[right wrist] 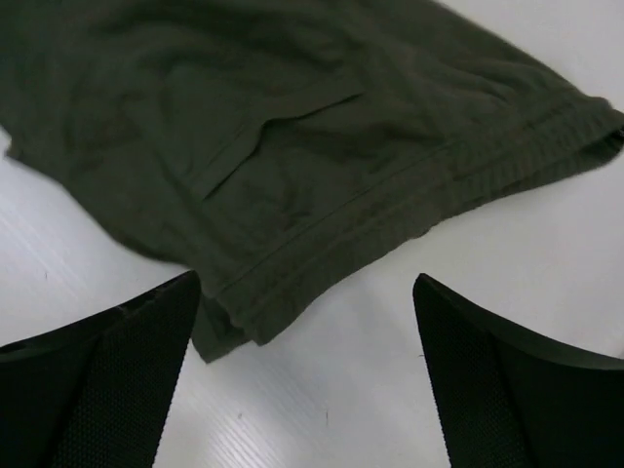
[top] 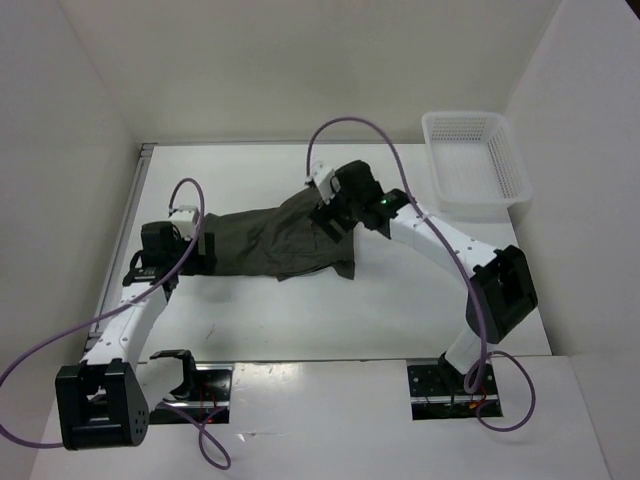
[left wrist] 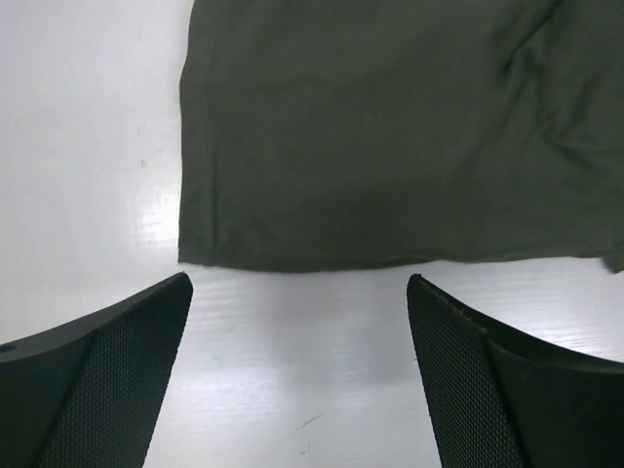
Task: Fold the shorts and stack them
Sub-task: Move the shorts to the center of the board, then flatten the shorts out
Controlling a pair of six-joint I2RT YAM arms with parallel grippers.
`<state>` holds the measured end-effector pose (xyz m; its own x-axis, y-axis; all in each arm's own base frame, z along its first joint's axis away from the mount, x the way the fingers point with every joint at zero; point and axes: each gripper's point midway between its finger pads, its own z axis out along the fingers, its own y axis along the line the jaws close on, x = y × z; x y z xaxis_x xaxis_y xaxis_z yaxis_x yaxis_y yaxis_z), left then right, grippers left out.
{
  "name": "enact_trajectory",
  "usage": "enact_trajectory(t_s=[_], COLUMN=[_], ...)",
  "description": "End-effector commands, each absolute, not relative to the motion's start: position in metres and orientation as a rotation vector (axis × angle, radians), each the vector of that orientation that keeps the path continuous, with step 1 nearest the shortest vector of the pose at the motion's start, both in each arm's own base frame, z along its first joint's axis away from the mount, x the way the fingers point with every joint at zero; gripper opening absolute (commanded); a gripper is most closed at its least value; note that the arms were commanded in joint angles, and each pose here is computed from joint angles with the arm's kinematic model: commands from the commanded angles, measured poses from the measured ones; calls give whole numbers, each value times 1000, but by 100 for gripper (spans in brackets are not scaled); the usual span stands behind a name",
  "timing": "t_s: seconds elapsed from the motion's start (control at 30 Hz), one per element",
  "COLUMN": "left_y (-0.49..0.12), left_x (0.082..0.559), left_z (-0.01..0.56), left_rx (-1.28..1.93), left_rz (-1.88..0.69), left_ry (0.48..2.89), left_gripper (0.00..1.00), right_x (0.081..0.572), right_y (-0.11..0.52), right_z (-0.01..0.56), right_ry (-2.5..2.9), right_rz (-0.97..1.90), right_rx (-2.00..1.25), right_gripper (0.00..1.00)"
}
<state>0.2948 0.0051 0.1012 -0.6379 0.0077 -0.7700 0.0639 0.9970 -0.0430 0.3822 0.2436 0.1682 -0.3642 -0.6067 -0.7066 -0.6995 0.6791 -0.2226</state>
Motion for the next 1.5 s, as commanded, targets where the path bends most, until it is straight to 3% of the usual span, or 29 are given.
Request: enact_trajectory(t_s=[0.0,0.07,0.17,0.37,0.6,0.63,0.73,0.9,1.3,1.43,1.47], left_y=[26,41,39,54,71,63,67,57,79,79,77], left_x=[290,287,287,302,322,321,328,299,300,309,310], left_z=[93,81,77,97,168,168,155,64,19,16,17], left_rx=[-11,-65,-70,-108,-147,-135,-180,-350,-412,-396,-392], left_rz=[43,85,15,38,10,-87,-212,-445,-333,-353,-369], left_ry=[2241,2220,2246,2191,2177,2207,2300,2608,2681,2653,2649], left_gripper=[95,90,76,66,74,76,78,80,85,85,81], right_x=[364,354,348,346,360,359,363,354,345,349,347], right_y=[221,220,230,230,241,242,246,244,227,229,228], right_z=[128,118,118,109,129,128,131,119,83,81,76], right_ry=[2057,2033,2005,2022,2047,2058,2058,1998,1965,1940,1955], right_rz=[20,-32,3,9,52,61,77,65,-24,-37,-37], right_rx=[-1268,-1347,-1390,-1382,-1185,-1166,-1128,-1324,-1537,-1568,-1581], right_gripper=[91,79,71,71,71,71,71,71,72,72,72])
